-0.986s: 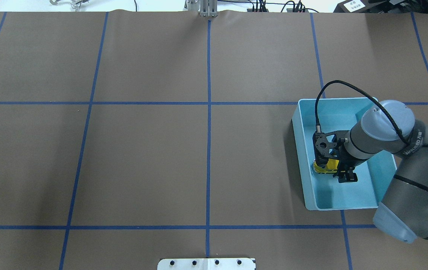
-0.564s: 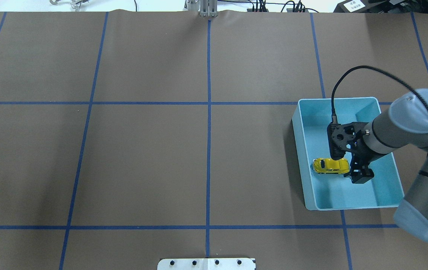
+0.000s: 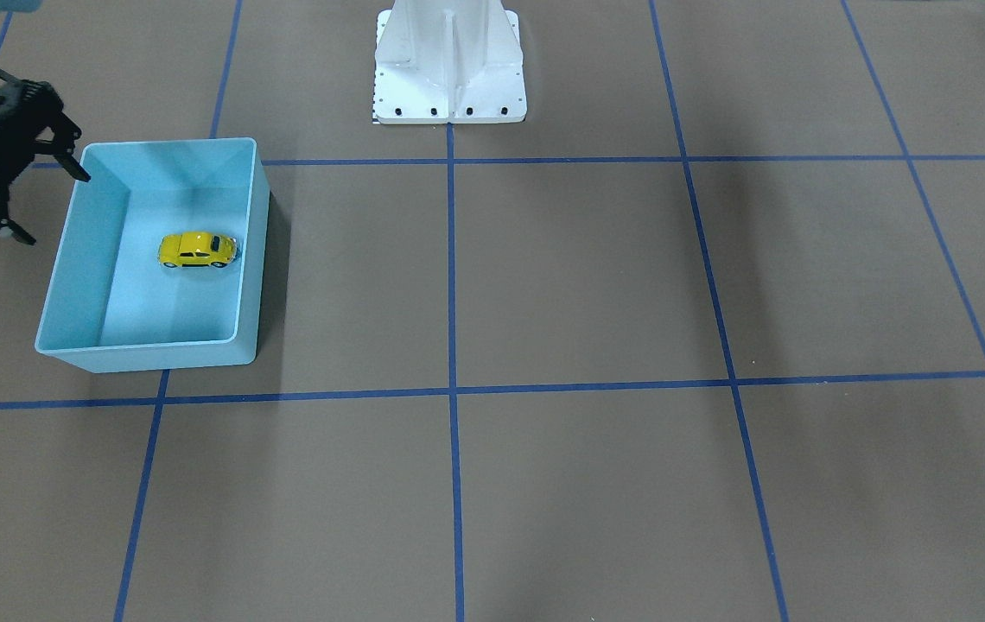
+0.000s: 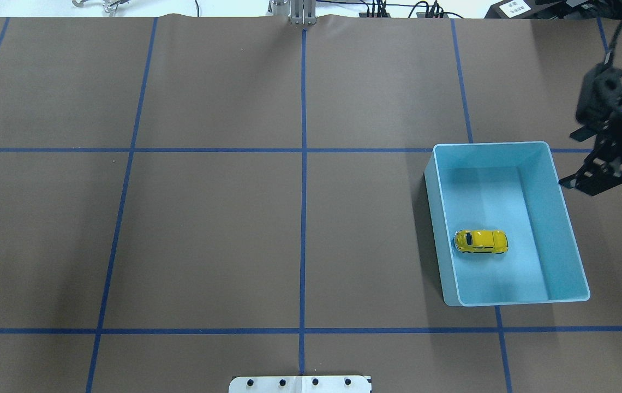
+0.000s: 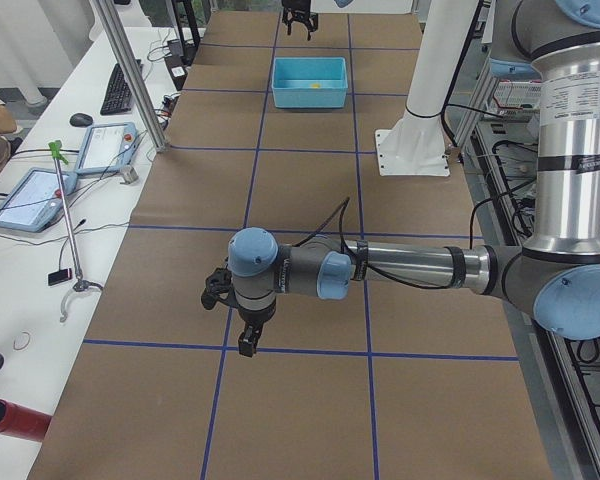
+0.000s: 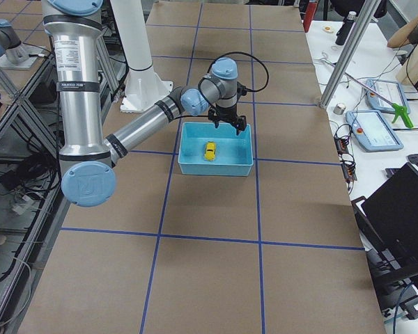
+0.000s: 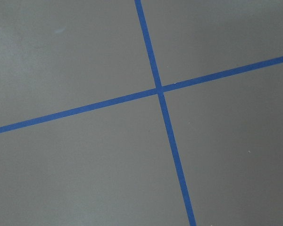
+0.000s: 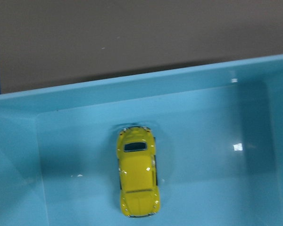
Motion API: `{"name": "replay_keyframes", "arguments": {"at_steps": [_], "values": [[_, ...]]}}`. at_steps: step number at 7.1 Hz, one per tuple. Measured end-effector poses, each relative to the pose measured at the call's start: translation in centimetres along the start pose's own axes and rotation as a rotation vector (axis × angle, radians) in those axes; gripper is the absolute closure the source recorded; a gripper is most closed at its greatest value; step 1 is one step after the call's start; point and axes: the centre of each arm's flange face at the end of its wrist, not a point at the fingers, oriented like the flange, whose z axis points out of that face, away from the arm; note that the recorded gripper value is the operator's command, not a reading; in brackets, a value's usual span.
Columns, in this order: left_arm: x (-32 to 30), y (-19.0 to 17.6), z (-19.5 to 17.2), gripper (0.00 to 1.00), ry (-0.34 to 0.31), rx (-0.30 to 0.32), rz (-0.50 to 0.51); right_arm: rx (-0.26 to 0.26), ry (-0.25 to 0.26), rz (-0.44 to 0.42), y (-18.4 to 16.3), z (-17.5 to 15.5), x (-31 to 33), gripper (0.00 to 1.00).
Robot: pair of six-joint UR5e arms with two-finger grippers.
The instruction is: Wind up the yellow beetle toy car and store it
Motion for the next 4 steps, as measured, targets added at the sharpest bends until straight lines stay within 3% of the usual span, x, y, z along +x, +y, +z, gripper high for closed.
{"name": "replay_keyframes", "arguments": {"at_steps": [2, 4], "values": [[0.0, 0.0, 0.0, 0.0, 0.001, 0.001, 0.001, -0.017, 0.066, 0.371, 6.2, -5.8, 6.8, 0.0], [0.0, -0.1, 0.0, 0.0, 0.001, 0.001, 0.001, -0.053, 0.017, 0.764, 14.1, -6.2, 13.0, 0.0]]}}
